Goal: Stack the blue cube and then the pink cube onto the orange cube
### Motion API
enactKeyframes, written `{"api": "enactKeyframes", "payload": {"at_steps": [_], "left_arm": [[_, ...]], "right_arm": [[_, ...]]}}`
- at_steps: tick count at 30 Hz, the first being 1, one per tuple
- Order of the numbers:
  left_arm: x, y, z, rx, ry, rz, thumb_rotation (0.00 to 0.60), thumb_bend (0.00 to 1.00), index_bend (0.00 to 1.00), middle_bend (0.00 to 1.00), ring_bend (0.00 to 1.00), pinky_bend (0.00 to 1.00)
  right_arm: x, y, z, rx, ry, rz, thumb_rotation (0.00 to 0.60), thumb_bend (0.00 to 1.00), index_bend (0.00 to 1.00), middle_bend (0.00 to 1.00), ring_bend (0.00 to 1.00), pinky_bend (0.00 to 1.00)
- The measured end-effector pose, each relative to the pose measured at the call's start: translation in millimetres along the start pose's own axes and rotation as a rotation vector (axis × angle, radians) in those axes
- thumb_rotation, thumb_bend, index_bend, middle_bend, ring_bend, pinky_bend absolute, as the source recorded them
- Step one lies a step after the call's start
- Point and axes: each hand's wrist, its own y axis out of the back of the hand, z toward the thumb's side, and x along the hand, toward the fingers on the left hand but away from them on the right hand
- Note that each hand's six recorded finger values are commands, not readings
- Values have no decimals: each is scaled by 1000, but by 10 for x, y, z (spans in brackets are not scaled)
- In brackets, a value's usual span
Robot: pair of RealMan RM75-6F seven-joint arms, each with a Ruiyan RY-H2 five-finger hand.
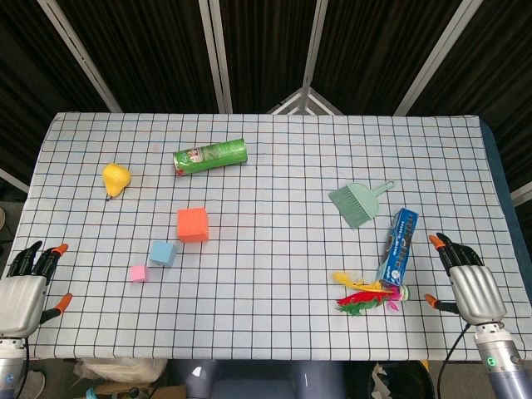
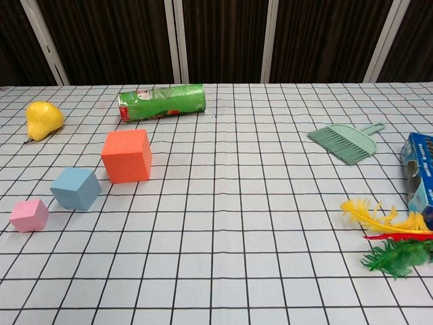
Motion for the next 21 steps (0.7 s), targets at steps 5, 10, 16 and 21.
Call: {"api": "enactKeyframes", "payload": {"at_steps": [5,10,16,21], "left_arm": [[9,-12,-3,9,4,-5,600,290,112,171,55,97],[-17,-7,51,13,-13,1,600,290,111,171,55,97],[-20,-5,54,8,-16,0,600,290,107,172,56,97],[-10,-37,31,13,-5,-17,600,289,104,176,56,91]], "right_arm": [[-14,-10,-8,5,-3,6,600,190,24,94,159,149],[29,1,-11,6,-3,5,600,189,24,94,159,149],[45,33,-15,0,-7,-6,600,189,24,94,159,149],[46,4,-17,7,-9,8,600,190,24,94,159,149]]}}
